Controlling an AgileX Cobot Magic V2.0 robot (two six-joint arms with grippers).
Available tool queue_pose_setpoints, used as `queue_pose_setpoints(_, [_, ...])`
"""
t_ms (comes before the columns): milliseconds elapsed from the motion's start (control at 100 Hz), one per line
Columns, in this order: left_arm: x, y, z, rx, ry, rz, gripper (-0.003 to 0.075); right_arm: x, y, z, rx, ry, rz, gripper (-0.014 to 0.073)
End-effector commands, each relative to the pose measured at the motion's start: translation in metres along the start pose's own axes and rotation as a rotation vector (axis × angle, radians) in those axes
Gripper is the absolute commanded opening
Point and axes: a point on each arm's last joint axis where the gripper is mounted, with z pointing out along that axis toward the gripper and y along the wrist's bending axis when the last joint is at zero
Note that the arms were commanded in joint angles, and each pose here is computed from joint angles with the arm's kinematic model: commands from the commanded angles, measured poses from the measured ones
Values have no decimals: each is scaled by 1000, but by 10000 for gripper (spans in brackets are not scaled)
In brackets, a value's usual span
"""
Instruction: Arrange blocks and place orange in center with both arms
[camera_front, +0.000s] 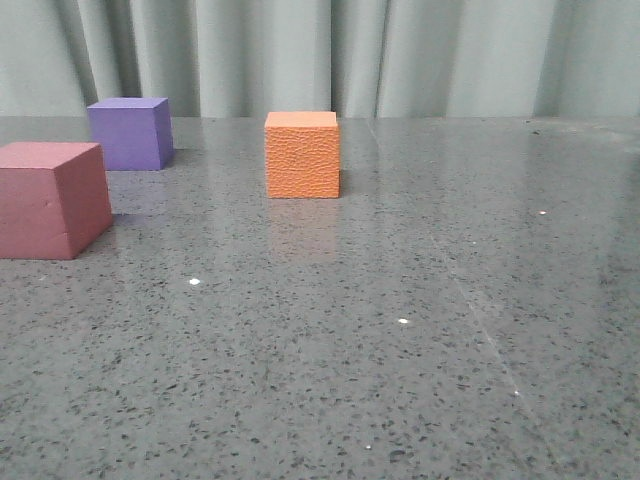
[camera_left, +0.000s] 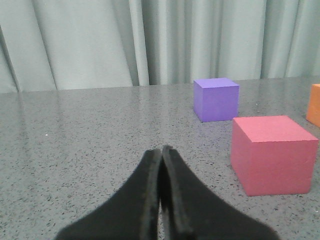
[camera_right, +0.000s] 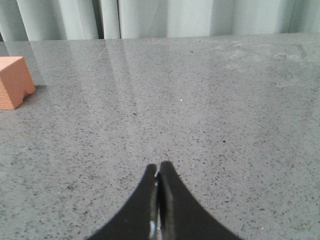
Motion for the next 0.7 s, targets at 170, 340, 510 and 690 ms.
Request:
queue_pose_setpoints(170, [9, -1, -1, 13, -60, -7, -19, 12, -2, 1, 13, -149, -20, -67])
queue_pose_setpoints(340, [9, -1, -1, 13, -60, -7, -19, 18, -3, 2, 14, -138, -19, -67])
queue_pose_setpoints(510, [9, -1, -1, 13, -60, -7, -19, 16, -3, 2, 13, -156, -19, -67])
queue_pose_setpoints(690, [9, -1, -1, 13, -60, -7, -19, 16, -3, 2, 13, -154, -19, -67])
